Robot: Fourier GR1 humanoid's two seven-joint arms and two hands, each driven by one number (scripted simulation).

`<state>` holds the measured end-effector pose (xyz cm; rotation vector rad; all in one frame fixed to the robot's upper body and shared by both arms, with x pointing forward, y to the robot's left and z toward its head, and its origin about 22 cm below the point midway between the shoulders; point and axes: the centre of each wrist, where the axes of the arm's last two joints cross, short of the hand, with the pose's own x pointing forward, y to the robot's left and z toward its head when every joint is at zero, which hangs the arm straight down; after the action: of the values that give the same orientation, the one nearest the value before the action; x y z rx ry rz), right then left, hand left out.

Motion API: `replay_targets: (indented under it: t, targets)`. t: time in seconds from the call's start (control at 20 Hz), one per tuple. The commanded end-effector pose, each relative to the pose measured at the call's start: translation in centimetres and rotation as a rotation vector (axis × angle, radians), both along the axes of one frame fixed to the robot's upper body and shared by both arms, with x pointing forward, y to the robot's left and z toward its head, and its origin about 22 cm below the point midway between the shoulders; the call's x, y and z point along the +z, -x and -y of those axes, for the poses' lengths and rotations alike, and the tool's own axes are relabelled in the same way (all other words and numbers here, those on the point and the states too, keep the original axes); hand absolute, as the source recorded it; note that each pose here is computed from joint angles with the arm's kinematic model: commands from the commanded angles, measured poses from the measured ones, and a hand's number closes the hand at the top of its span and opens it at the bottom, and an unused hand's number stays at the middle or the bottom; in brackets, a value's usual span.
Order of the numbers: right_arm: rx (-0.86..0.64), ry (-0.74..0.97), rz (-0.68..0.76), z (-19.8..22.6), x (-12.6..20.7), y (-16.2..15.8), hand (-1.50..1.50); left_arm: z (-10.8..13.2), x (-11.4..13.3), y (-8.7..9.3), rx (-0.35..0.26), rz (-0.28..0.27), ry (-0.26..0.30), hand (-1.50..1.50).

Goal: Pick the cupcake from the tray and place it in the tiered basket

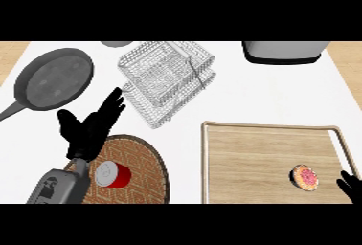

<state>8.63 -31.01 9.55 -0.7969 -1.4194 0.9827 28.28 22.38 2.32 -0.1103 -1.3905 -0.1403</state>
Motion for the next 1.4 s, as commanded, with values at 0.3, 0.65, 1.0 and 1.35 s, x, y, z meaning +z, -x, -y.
replay_targets:
  t: [0.3,0.65,1.0,1.35]
  targets:
    - [-0.069,0.052,-0.025,-0.8,-3.5,-0.1,-1.5,-0.8,1.5,0.1,0.001,0.004,-0.002,0.0]
    - [-0.11,0.055,0.005,1.5,-6.2,-1.9,-1.5,0.0,-0.2,0.0,0.013,-0.01,-0.002,0.0]
    - [-0.102,0.024,0.017,1.1,-6.9,-1.9,-1.5,-0.4,1.3,0.1,-0.005,-0.006,0.004,0.0]
    - [-0.104,-0.007,0.01,1.8,-8.9,-5.8,-1.5,0.3,0.2,1.3,-0.011,-0.019,0.003,0.0]
